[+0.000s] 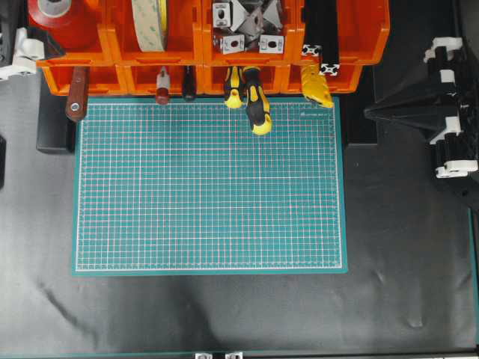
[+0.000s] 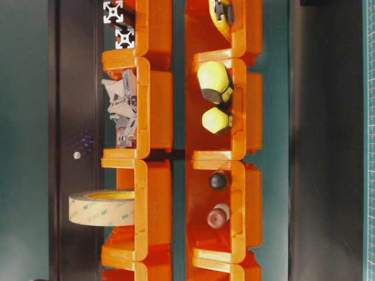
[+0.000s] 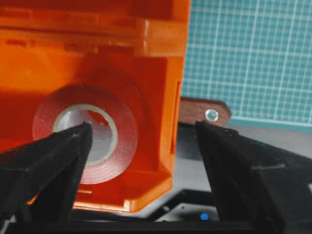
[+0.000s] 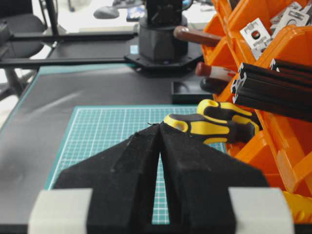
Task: Pick vinyl tape from container rack with left arm.
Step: 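Close the left gripper on the red tape roll's rim in the bin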
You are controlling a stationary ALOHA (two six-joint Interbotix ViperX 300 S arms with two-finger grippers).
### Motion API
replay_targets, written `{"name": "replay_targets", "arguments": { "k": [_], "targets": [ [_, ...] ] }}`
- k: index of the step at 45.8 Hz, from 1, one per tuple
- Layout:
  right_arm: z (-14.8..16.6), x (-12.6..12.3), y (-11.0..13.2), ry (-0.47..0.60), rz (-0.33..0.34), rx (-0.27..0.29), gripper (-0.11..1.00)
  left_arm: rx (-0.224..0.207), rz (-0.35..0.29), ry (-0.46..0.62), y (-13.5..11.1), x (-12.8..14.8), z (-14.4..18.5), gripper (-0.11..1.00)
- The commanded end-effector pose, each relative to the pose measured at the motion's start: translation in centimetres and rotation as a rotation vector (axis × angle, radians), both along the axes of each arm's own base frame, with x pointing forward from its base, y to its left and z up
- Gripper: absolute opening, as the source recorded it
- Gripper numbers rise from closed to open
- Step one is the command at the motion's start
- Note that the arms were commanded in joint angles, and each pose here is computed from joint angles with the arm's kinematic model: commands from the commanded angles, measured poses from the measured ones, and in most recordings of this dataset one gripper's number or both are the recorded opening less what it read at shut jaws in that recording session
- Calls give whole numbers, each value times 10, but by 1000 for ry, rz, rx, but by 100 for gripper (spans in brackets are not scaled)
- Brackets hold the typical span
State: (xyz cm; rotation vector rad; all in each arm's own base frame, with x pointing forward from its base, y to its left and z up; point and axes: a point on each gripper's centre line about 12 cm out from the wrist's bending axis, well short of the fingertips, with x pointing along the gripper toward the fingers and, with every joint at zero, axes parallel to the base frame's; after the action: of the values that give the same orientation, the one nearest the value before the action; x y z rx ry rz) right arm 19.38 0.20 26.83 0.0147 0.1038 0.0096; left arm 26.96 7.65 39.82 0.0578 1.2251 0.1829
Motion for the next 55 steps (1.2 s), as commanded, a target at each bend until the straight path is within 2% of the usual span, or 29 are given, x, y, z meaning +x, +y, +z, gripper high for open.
{"name": "replay_targets", "arguments": {
  "k": [1,18,25,29,36,38,49,53,55],
  "targets": [
    [13,3,1,-29,3,0,-1,10,12,-28,2,-6,4,82],
    [13,3,1,-29,3,0,-1,18,31,-55,9,-5,-8,82],
    [13,3,1,-29,3,0,-1,19,35,-55,10,-6,-7,76],
    [13,3,1,-31,3,0,-1,20,32,-54,10,-6,-7,62],
    [13,3,0,-31,1,0,-1,25,26,-65,10,-6,-3,23],
    [13,3,1,-29,3,0,-1,31,18,-72,10,-7,1,17],
    [14,2,1,-32,3,0,-1,49,4,-142,1,-19,63,18],
    [14,2,1,-34,3,2,-1,55,-36,-196,-11,-20,87,18],
    [14,2,0,-35,1,0,-1,60,-78,-241,-22,-18,100,18]
  ]
}}
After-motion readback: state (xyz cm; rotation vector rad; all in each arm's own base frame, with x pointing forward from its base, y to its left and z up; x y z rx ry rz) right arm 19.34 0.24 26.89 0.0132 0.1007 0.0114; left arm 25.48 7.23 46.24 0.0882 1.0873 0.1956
